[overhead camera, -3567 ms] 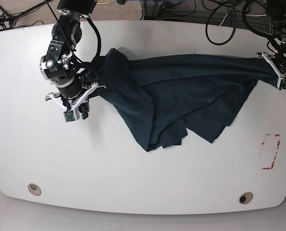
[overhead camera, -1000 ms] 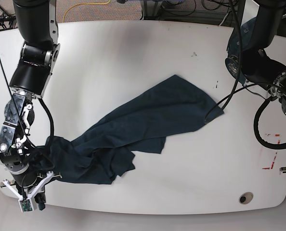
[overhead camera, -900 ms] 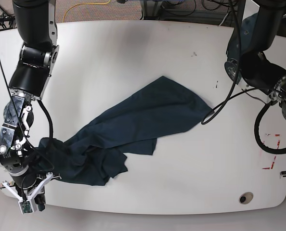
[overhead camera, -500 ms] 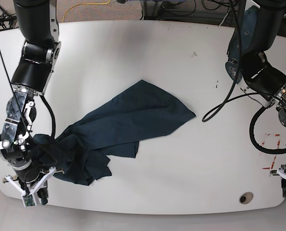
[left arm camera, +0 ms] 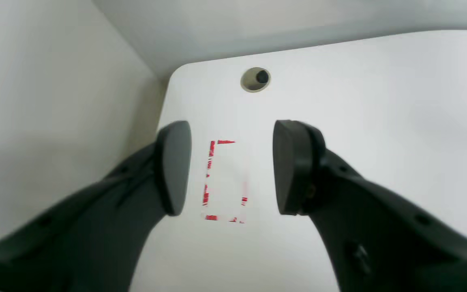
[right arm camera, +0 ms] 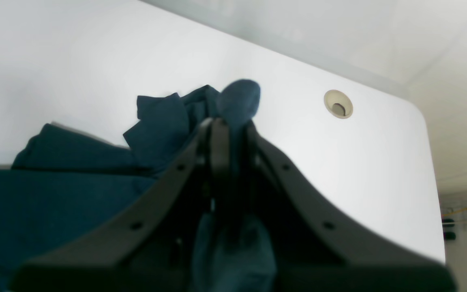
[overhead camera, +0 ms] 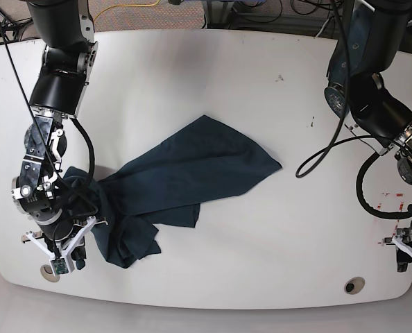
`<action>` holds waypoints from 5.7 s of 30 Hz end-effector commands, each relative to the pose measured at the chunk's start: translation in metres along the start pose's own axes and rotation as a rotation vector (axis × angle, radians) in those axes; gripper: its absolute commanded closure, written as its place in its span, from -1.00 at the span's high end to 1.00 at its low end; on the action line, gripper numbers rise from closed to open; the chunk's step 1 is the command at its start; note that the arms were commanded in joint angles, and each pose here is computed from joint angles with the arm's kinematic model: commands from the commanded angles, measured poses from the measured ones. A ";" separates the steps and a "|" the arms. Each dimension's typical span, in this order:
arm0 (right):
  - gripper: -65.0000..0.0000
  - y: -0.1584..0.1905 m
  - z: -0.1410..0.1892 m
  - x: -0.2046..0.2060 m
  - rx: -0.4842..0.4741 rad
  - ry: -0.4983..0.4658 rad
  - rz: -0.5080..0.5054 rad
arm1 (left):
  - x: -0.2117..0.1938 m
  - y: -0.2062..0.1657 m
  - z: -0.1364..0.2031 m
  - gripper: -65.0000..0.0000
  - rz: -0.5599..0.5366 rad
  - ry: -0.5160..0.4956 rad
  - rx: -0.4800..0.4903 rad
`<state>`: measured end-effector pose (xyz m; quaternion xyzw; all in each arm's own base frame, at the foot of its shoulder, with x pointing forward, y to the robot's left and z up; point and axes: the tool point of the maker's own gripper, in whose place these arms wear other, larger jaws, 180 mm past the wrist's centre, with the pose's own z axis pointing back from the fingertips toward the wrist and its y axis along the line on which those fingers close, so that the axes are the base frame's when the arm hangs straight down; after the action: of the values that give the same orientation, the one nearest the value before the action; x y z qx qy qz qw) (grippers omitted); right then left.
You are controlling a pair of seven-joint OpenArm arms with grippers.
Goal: Fold the T-shirt properly
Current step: 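Lift the shirt with both grippers and swing it toward the right gripper, then release the shirt from the left gripper and move it toward the shirt, then grasp the shirt's middle fabric with the left gripper near the right gripper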
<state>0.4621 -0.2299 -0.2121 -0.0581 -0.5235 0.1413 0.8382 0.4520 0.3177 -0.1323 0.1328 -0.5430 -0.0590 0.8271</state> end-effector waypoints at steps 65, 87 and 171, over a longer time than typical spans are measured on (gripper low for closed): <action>0.37 0.014 0.032 0.010 -0.013 -0.084 0.144 | -0.121 -0.326 0.050 0.57 -0.272 0.033 -0.667; 0.35 0.013 0.041 -0.006 -0.018 -0.067 0.149 | -0.143 -0.383 0.035 0.60 -0.240 0.085 -0.814; 0.31 0.054 0.049 -0.074 0.075 0.059 0.115 | -0.164 -0.424 0.029 -0.62 -0.259 0.182 -0.908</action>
<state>0.3703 -0.2011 -0.2869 -0.0539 -0.4620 0.2055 0.8611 0.3687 -0.0467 -0.3948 -0.1669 -0.3526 -0.3760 0.8405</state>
